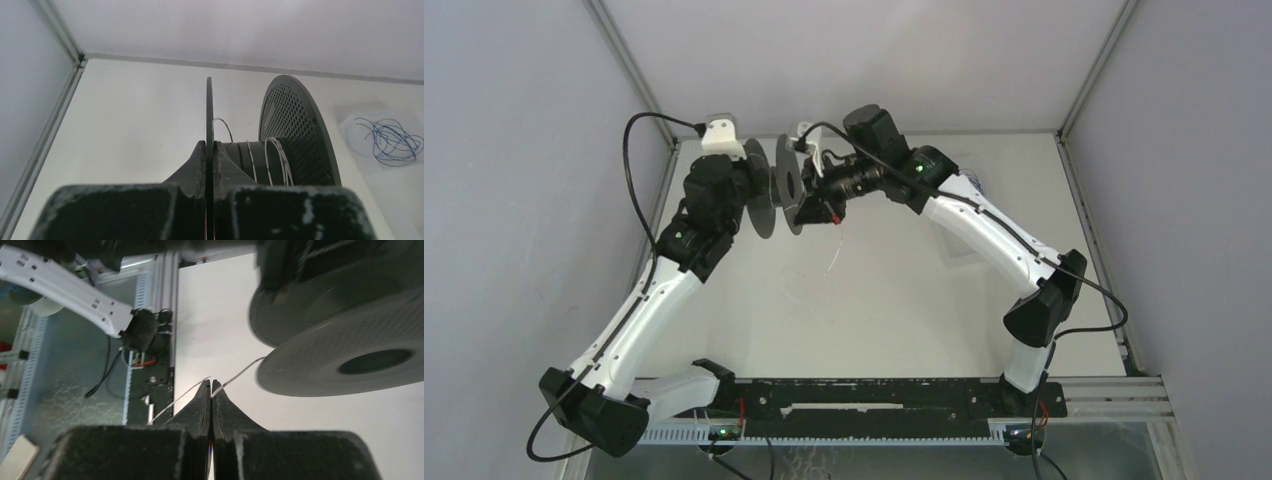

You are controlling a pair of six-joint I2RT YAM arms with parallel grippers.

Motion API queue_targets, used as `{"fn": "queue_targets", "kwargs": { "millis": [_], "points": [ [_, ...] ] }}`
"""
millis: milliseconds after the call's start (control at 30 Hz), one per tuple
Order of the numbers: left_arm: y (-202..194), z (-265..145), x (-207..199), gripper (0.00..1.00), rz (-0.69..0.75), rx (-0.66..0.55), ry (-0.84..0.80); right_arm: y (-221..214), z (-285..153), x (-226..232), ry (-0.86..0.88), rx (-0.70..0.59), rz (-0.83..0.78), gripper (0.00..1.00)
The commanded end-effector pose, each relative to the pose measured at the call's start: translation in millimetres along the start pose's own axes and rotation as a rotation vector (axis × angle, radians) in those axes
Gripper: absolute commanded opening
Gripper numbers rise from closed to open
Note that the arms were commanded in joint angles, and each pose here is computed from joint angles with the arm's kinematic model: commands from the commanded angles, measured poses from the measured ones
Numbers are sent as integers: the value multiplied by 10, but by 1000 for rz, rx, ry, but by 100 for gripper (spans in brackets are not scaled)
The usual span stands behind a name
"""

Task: Wrap the cables
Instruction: Wrap the cable around the cable reel.

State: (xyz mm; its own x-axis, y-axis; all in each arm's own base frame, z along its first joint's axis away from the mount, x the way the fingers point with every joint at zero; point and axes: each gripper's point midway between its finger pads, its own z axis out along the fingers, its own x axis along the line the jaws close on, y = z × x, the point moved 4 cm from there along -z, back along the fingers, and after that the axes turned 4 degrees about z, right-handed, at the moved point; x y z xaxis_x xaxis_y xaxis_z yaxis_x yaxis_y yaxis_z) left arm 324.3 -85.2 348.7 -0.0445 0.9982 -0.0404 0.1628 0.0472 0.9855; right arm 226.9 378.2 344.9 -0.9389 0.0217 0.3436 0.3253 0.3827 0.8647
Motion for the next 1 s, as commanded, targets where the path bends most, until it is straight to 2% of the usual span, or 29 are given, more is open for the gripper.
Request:
{"fn": "queue_targets", "kwargs": {
  "millis": [0,333,667,967],
  "points": [
    [178,-68,-37,0,91,-117,4,449,-261,-35,-112,-89,-33,2],
    [22,-153,-311,0,235,-108,-133,755,-513,-390,-296,-145,-148,6],
    [-110,-225,-416,0,324,-97,-242,694,-602,-601,-369,-107,-199,5],
    [-78,-287,-467,0,331,-98,-302,599,-792,-763,-359,-98,-205,5]
  ]
}}
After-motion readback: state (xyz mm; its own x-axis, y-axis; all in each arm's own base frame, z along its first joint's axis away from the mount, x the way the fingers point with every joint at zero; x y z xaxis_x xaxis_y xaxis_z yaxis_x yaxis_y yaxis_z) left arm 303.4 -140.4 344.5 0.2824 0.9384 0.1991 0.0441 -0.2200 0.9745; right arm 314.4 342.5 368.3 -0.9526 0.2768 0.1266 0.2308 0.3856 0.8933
